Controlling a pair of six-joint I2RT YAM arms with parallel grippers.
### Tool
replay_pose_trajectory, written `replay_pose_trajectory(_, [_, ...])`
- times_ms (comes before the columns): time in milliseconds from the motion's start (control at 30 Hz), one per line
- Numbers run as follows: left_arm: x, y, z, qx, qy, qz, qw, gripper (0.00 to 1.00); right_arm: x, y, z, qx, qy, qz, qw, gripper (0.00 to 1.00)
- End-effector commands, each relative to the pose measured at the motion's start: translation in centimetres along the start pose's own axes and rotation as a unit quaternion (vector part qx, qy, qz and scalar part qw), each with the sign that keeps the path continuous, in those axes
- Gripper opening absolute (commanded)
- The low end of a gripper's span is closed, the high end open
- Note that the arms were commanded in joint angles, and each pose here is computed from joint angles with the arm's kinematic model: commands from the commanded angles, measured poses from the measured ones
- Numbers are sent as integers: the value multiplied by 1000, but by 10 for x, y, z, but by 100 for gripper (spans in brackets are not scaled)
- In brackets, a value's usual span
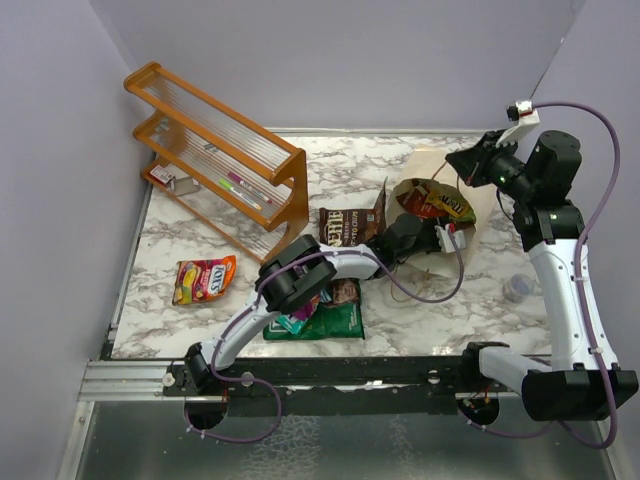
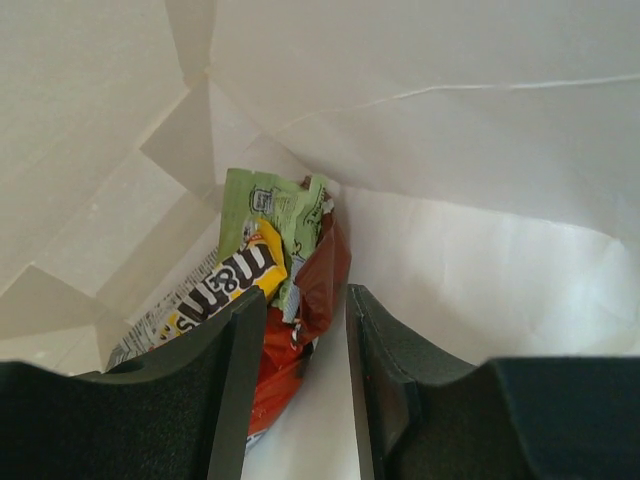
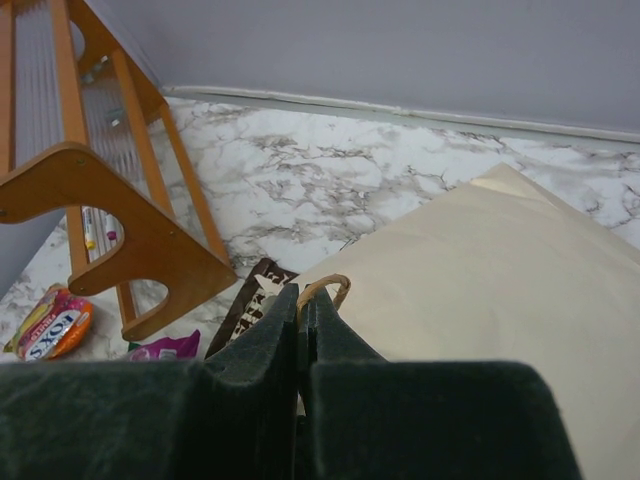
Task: Take the snacks out of the paper bag
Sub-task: Take out the snack from the paper bag.
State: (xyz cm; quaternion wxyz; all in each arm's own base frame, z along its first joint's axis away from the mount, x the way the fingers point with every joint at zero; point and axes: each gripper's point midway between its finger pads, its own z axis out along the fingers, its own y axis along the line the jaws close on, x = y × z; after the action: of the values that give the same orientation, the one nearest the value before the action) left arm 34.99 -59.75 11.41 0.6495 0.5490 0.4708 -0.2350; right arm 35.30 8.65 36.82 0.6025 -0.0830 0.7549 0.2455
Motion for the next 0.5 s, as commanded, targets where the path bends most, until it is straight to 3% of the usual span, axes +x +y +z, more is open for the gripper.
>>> replay_pose_trajectory(0, [-16,-7,14,14,-54,-7,998,40,-17,13,-9,-21,-20,-9,1000,1])
replay_pose_trajectory(467, [36,-6,39,3,8,-4,1000,42,-16,14,-11,-20,-20,-8,1000,1])
